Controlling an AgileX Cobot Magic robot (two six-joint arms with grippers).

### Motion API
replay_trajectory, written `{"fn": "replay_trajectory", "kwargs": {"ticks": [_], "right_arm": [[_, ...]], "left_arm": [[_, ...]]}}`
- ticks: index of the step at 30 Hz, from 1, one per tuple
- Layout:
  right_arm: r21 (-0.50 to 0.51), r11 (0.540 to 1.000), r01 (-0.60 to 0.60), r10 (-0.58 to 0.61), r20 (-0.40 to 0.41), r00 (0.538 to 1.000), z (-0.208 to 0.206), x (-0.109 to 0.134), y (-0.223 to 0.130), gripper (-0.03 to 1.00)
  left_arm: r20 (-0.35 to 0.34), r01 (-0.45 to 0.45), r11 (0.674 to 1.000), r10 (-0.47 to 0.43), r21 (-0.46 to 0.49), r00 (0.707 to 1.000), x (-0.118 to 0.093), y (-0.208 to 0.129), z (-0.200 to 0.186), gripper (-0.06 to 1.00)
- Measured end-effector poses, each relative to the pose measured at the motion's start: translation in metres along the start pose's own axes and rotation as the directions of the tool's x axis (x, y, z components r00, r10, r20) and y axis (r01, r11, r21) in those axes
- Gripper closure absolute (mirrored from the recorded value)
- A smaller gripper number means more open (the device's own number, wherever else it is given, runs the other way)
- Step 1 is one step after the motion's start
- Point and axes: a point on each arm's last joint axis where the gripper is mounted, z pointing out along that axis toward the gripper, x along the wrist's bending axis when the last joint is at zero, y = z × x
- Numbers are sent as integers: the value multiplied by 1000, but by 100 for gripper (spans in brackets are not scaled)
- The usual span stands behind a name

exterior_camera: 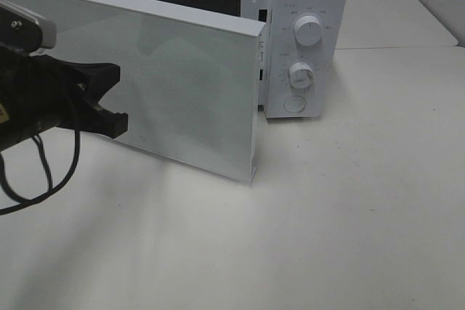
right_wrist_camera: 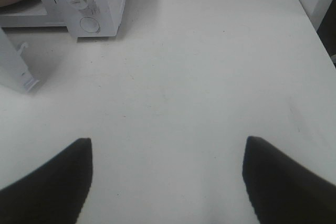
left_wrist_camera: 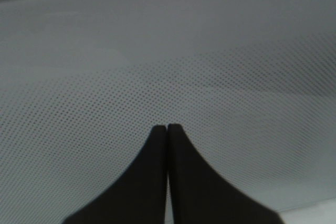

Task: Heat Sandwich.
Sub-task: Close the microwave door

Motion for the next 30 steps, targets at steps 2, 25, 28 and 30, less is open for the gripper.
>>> {"fn": "replay_trajectory", "kwargs": {"ticks": [2,25,28,30], "right_arm": [[0,1000,0,0,0,1000,0,0,0,21],[0,1000,0,0,0,1000,0,0,0,21],[0,1000,0,0,0,1000,0,0,0,21],[0,1000,0,0,0,1000,0,0,0,21]], "left_arm": [[0,0,1000,0,-3,1000,-2,1,4,94],[-38,29,996,-32,-89,999,-52,29,82,94],[-56,39,996,-44,-85,997,-57,28,94,94],[-61,41,996,-46,-85,997,-57,29,97,94]]}}
